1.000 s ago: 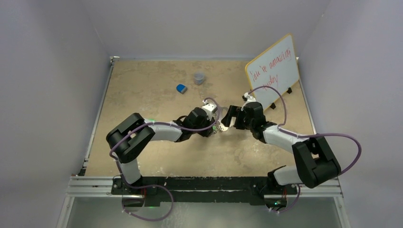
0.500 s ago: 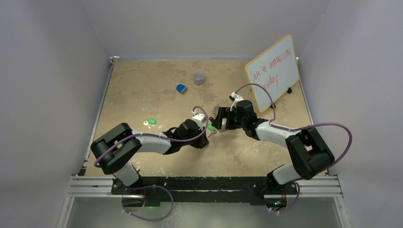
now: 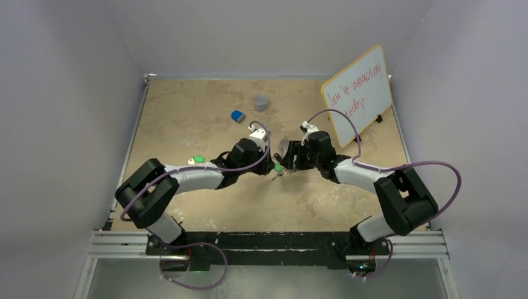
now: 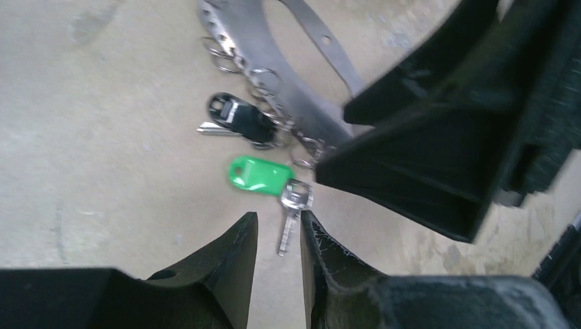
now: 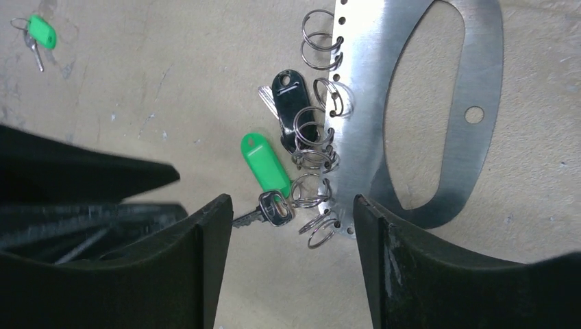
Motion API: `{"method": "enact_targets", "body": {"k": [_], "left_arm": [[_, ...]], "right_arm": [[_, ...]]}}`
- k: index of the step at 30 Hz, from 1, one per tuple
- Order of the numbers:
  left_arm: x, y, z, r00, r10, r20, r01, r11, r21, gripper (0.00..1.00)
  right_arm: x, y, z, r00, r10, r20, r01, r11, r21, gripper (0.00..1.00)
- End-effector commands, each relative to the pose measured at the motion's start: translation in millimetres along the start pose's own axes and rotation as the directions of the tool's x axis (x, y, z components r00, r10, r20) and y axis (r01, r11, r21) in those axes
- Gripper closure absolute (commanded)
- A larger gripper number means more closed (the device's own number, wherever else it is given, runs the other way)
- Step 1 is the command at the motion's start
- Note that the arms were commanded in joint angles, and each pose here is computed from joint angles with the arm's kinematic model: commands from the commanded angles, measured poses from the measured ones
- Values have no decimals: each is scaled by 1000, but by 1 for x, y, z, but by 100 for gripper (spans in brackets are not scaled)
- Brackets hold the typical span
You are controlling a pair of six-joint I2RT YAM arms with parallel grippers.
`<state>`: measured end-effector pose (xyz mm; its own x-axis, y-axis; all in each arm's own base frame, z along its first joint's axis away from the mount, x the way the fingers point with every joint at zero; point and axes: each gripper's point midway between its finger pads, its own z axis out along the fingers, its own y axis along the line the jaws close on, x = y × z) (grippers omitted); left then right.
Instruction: Remove the keys from the keyring
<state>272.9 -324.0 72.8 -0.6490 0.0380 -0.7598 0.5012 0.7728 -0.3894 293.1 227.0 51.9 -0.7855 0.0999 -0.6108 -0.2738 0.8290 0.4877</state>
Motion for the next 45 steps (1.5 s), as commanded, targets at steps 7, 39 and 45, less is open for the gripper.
{"method": "enact_targets", "body": {"k": [7, 39, 45], "left_arm": [[-30, 3, 19, 999, 20, 45, -22, 999, 38, 70], [-22, 3, 26, 1000, 7, 15, -8, 999, 46, 69], [-20, 4, 13, 1000, -2, 21, 1, 999, 39, 69]], "right_arm": [[1, -12, 5, 1000, 0, -14, 2, 993, 116, 41], [-21, -16, -26, 998, -5, 70, -10, 977, 213, 40], [-27, -13, -13, 998, -15, 60, -1, 966, 257, 35]]}}
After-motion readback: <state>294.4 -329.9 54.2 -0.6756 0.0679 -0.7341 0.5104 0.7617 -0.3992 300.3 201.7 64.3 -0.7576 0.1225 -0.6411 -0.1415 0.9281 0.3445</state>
